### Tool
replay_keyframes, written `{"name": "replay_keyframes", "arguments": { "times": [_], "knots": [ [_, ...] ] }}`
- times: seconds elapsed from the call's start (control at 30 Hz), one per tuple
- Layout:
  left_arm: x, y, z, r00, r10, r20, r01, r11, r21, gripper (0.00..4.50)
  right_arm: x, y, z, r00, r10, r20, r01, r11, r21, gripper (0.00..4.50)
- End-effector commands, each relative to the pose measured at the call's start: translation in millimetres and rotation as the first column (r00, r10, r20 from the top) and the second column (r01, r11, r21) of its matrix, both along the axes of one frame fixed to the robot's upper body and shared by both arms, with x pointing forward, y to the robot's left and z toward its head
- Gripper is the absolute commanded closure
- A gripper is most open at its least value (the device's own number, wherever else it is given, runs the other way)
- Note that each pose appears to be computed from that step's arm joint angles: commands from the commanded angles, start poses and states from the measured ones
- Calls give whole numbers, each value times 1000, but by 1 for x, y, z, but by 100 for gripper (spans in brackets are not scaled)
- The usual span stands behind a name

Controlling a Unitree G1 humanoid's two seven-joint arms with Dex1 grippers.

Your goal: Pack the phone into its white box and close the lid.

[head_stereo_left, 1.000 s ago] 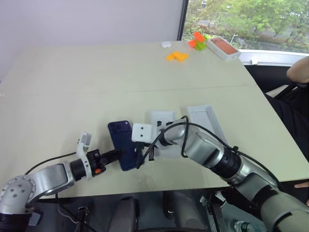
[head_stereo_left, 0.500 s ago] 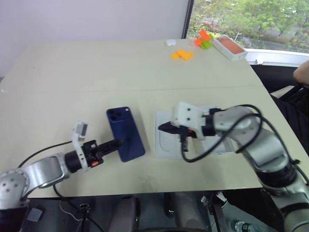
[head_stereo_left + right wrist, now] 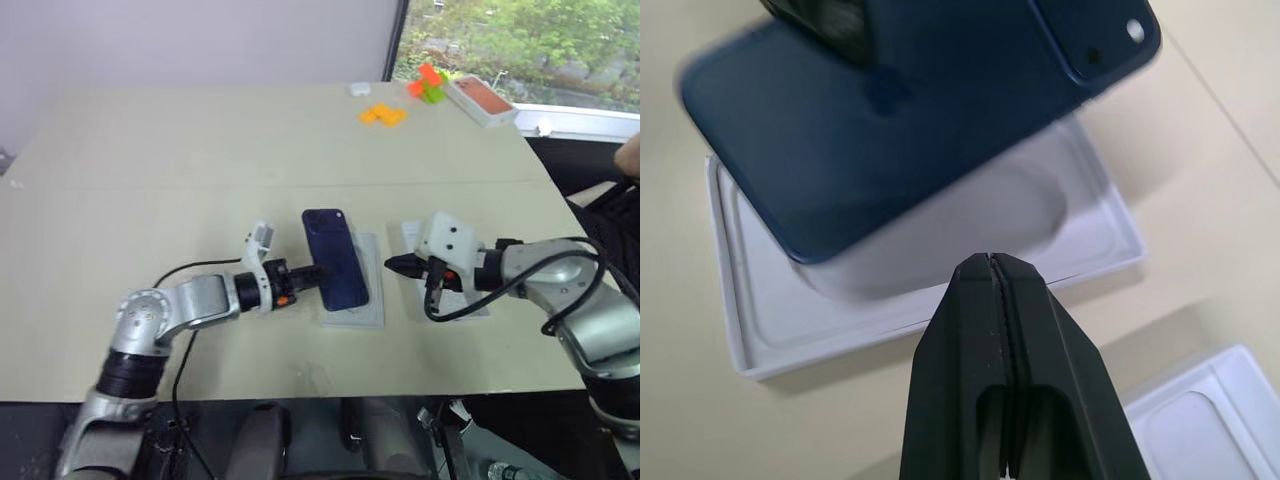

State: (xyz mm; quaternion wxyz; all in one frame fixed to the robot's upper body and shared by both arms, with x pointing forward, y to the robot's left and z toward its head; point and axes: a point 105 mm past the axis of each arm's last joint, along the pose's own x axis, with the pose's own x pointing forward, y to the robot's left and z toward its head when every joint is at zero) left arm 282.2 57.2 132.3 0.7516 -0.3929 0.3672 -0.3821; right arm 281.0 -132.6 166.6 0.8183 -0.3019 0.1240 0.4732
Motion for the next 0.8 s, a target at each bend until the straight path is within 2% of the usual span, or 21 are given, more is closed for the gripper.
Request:
{"name": "replay_keyframes", "arguments": {
  "times": [0.03, 0.43, 0.8],
  "knots": [
    [1, -6, 17, 998, -32, 50, 33, 999, -8, 448, -3, 0, 10, 999, -1, 47, 0, 1000, 2, 450],
    [0, -15, 13, 989, -141, 35, 138, 987, 88, 448, 0, -1, 7, 999, -13, 45, 13, 1000, -13, 450],
    [-2, -20, 4, 980, -198, -11, 198, 974, 112, 448, -1, -5, 5, 999, -19, 40, 20, 999, -30, 450]
  ]
}}
